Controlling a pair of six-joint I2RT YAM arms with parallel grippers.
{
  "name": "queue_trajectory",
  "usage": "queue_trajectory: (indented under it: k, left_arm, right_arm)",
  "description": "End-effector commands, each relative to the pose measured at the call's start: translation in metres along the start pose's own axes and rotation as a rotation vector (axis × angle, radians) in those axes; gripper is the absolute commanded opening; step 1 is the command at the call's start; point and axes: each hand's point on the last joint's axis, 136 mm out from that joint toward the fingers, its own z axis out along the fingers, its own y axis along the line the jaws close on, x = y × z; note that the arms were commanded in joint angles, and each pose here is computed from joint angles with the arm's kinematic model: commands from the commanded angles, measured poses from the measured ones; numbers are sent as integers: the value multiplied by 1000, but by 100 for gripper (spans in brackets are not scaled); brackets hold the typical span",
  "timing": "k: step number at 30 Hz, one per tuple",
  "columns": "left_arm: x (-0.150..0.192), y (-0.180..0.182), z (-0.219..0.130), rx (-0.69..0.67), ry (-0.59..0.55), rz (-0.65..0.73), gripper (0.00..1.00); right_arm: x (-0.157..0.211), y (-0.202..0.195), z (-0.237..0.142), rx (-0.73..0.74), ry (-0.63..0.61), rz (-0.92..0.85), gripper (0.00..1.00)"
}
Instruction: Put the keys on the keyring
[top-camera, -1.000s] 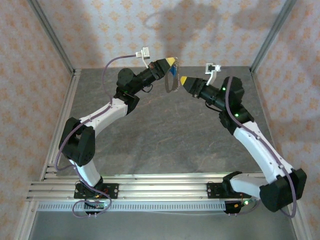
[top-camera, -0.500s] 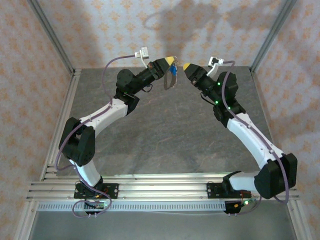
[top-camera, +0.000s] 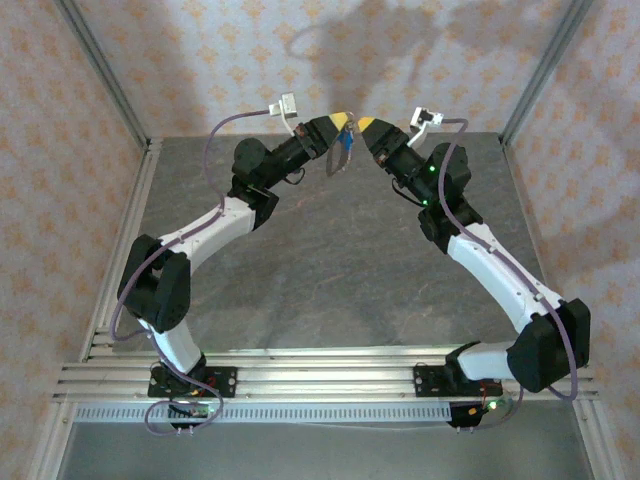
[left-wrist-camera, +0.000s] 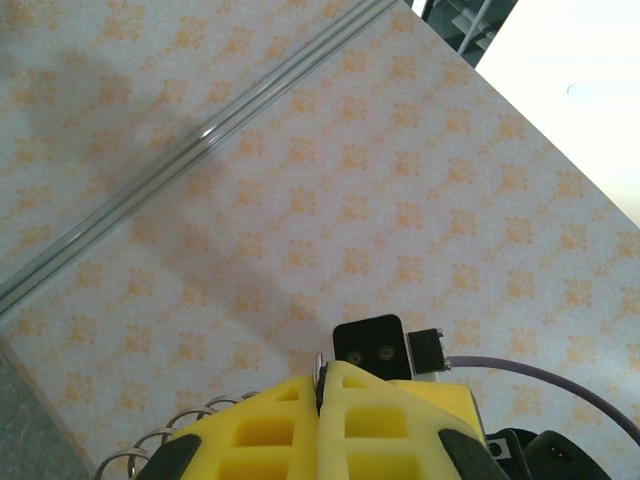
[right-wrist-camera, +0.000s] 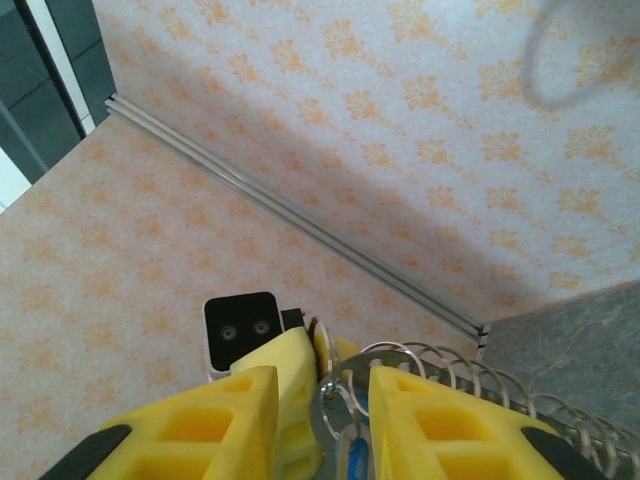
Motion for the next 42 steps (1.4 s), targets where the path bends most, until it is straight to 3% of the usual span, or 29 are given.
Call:
queue_trajectory:
  k: [1,42]
  left_arm:
    - [-11,-40,-4,92,-37,43,0]
    - [-11,-46,-5,104,-32,52,0]
  right_arm:
    - [-15,43,-4,-105,-50,-36,29]
    - [13,5,10,-39,0,17,24]
